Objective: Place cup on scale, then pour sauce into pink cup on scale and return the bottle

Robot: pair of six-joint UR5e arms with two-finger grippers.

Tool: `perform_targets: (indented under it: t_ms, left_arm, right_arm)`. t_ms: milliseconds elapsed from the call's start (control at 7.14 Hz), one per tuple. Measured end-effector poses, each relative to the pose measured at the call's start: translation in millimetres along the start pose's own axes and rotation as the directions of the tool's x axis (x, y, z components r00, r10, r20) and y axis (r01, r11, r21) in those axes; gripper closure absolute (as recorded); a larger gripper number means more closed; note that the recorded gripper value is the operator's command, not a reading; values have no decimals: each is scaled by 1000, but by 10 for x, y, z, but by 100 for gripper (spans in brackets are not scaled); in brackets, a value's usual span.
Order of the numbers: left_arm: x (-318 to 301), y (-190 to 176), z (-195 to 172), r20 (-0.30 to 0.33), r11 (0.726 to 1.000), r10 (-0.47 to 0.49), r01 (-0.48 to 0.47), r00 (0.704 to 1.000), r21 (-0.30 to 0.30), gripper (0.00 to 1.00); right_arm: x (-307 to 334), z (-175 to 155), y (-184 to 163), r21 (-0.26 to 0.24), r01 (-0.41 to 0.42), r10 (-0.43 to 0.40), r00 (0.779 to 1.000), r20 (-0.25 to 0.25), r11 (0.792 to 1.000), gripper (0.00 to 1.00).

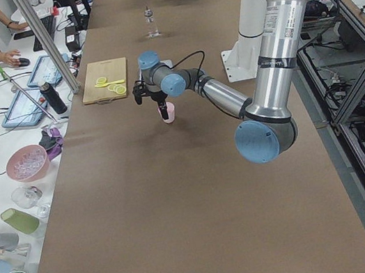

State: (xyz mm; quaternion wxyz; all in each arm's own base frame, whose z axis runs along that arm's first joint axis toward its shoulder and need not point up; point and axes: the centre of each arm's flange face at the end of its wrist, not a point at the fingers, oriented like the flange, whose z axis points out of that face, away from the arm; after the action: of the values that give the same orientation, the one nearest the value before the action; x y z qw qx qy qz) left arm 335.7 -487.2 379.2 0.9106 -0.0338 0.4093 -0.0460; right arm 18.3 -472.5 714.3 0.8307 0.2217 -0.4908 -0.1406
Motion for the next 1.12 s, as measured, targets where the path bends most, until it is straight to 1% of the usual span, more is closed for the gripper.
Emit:
perform_targets:
  t_ms: [280, 420, 560, 700, 840, 980, 1120]
  left_arm:
    - [59, 53, 137, 9, 1000, 8, -8, 1000, -22, 19]
    - [87, 75, 168, 10, 1000, 11, -11, 1000, -28, 23]
    - [104, 94, 187, 9, 999, 13, -12, 1000, -33, 27]
    - [122, 116, 209, 8, 999, 16, -15, 1000, -40, 31]
    - [132, 126, 241, 5, 999, 21, -20, 1000, -43, 31]
    - [134, 114, 287, -6, 999, 28, -29, 1000, -40, 33]
    - [133, 97, 330, -19, 999, 31, -31, 999, -35, 36]
  right_arm:
    - [-58, 38, -414, 12, 35, -35, 999, 7, 999, 0]
    - [-108, 32, -591, 9, 35, -35, 999, 8, 999, 0]
    - [-142, 31, -711, -4, 17, -17, 1000, -2, 1000, 0]
    - [-173, 53, -811, -29, -14, 14, 1000, -23, 999, 0]
    - [-219, 117, -871, -69, -55, 53, 998, -37, 996, 0]
    - [-294, 213, -904, -121, -101, 98, 995, -26, 988, 0]
    - [-386, 295, -925, -161, -122, 124, 992, 4, 979, 0]
